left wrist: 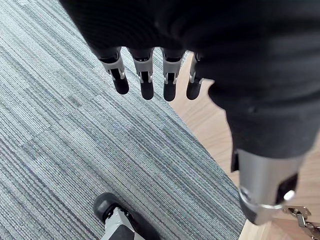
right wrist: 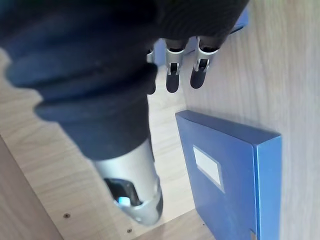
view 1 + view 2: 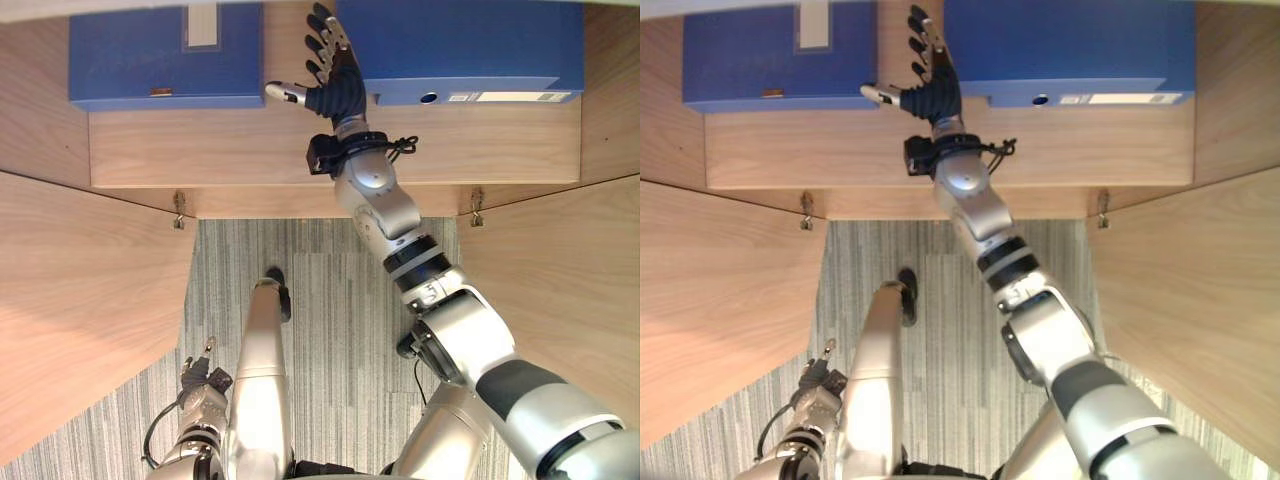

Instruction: Walk over to the cabinet, pick up the folder, carry it to the office cabinet, place the folder inside the office cabinet, then close the office cabinet door

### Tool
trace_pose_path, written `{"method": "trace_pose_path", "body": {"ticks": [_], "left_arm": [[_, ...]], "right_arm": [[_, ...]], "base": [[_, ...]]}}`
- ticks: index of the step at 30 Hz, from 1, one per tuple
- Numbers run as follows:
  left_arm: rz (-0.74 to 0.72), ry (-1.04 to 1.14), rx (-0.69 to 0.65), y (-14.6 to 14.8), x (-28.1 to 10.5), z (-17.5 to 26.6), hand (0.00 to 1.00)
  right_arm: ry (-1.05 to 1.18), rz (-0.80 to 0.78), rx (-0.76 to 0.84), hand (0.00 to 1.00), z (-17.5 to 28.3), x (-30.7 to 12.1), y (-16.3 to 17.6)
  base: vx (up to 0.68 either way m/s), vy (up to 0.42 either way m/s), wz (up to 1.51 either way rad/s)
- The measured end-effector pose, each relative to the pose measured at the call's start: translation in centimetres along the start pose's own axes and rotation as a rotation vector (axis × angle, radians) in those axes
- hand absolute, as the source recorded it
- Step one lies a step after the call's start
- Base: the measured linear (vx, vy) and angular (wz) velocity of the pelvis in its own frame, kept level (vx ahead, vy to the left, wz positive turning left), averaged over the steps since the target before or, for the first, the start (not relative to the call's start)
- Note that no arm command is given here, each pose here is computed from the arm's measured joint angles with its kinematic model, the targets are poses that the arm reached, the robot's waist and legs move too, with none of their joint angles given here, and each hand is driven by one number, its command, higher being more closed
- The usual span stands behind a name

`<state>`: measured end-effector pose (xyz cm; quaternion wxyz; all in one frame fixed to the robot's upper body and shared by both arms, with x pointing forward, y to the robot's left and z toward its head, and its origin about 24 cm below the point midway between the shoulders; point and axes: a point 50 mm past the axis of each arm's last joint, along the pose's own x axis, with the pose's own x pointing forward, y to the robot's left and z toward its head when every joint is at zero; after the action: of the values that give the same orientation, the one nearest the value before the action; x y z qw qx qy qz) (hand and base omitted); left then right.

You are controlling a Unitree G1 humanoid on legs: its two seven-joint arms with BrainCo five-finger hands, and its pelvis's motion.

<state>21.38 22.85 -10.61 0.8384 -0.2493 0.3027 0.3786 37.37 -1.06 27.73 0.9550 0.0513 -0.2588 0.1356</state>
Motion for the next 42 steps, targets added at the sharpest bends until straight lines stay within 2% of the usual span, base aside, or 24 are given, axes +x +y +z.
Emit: {"method": "trace_pose_path", "body": {"ticks": [5,7,13,20,37,40,42], "left_arm": [[-0.001,0.001,0.0,0.0,0.0,-0.1,0.0],[-0.009,0.002,0.013,-0.2,-0.1,-0.2,0.0],[-0.02,0.004,0.033,-0.4,-0.1,-0.3,0.0],[-0.034,0.008,0.06,-0.5,-0.3,-0.6,0.0],[-0.047,0.015,0.08,-0.8,-0.4,-1.0,0.0],[-0.046,0.017,0.07,-0.8,-0.4,-1.0,0.0],[-0.045,0.017,0.056,-0.9,-0.4,-0.8,0.0]], "right_arm": [[0.037,-0.018,0.007,0.0,-0.4,0.3,-0.5],[0.072,-0.078,0.076,0.0,-0.5,0.8,-2.7],[0.095,-0.165,0.183,0.0,0.2,1.4,-5.5],[0.099,-0.25,0.209,0.0,0.9,2.0,-8.3],[0.089,-0.299,0.168,0.0,1.4,2.2,-10.1],[0.066,-0.265,0.145,0.0,1.5,1.8,-9.5],[0.011,-0.193,0.071,0.0,1.8,1.0,-8.3]], "base": [[0.05,-0.009,0.02],[0.07,0.002,0.11],[0.01,0.001,0.01],[0.0,0.0,0.0],[0.0,-0.002,0.0],[0.01,-0.002,0.0],[0.06,-0.009,-0.03]]}}
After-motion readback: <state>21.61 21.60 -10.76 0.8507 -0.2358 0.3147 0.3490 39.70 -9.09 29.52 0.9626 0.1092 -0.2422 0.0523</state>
